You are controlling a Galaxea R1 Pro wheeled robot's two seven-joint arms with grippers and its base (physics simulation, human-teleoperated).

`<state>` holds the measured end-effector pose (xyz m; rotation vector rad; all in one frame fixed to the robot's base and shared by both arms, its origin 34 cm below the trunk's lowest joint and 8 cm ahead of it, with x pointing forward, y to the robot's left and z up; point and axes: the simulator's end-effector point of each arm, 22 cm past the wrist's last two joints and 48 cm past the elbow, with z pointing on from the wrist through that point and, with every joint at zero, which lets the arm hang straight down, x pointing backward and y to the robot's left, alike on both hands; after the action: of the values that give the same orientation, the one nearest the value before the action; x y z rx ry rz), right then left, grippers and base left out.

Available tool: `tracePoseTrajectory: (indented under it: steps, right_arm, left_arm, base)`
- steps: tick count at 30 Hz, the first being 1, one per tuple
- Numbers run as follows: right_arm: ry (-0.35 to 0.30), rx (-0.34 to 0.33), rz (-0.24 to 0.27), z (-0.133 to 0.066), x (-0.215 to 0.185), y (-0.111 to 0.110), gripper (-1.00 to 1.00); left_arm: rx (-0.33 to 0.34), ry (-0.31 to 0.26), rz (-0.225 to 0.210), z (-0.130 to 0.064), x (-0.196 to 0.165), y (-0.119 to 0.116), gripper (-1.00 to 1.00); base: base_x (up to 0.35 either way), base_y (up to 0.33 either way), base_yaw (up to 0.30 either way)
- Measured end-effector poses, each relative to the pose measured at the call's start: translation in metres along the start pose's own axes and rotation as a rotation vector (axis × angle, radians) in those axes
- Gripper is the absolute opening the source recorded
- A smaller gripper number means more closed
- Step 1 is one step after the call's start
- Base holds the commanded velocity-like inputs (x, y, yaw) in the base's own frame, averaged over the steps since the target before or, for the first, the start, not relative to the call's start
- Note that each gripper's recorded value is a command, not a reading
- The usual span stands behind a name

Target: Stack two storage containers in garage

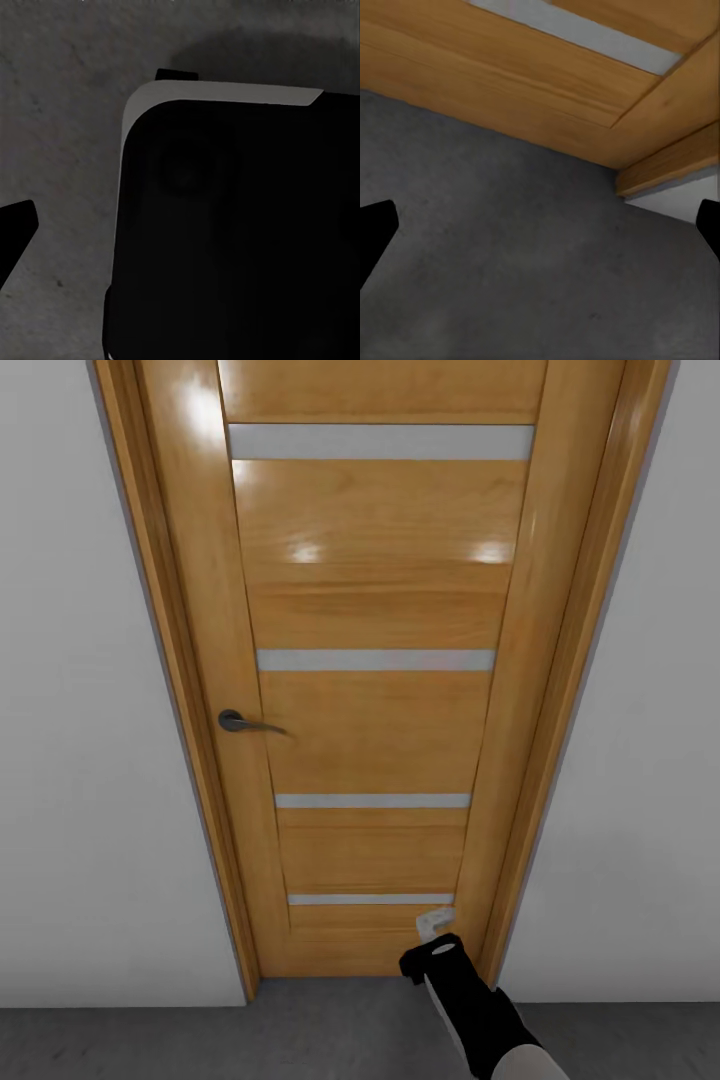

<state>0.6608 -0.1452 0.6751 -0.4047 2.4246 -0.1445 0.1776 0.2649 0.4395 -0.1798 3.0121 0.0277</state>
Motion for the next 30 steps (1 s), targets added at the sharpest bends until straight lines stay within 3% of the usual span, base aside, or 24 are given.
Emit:
tracePoseTrajectory:
  steps: [5,8,9,10,18,24,30]
  right_arm:
    - [-0.077,-0.014,-0.099,-0.004,-0.021,0.020,1.00]
    - [-0.224,-0.013,-0.133,-0.012,-0.063,0.026,1.00]
    - [-0.345,0.013,-0.139,-0.022,-0.113,0.017,1.00]
    - [-0.399,0.033,-0.142,-0.030,-0.143,0.007,1.00]
    - [-0.475,0.040,-0.175,-0.046,-0.193,0.002,1.00]
    - [-0.539,0.001,-0.274,-0.060,-0.220,0.026,1.00]
    - [-0.616,-0.085,-0.379,-0.073,-0.230,0.066,1.00]
  left_arm:
    - [0.002,-0.001,-0.001,0.000,0.000,-0.002,1.00]
    - [0.002,-0.001,-0.001,0.000,0.000,-0.001,1.00]
    - [0.002,-0.001,-0.001,0.000,0.000,-0.001,1.00]
    - [0.002,-0.001,0.000,0.000,0.000,-0.001,1.00]
    - [0.002,-0.001,0.000,0.000,0.000,-0.001,1.00]
    - [0.002,-0.001,0.000,0.000,-0.001,-0.001,1.00]
    - [0.002,-0.001,0.000,0.000,-0.001,-0.001,1.00]
  base:
    - [0.000,0.000,0.000]
    - [0.023,-0.010,0.000]
    - [0.111,-0.070,0.000]
    - [0.121,-0.080,0.000]
    - [0.156,-0.111,0.000]
    - [0.066,-0.047,0.000]
    - [0.007,-0.005,0.000]
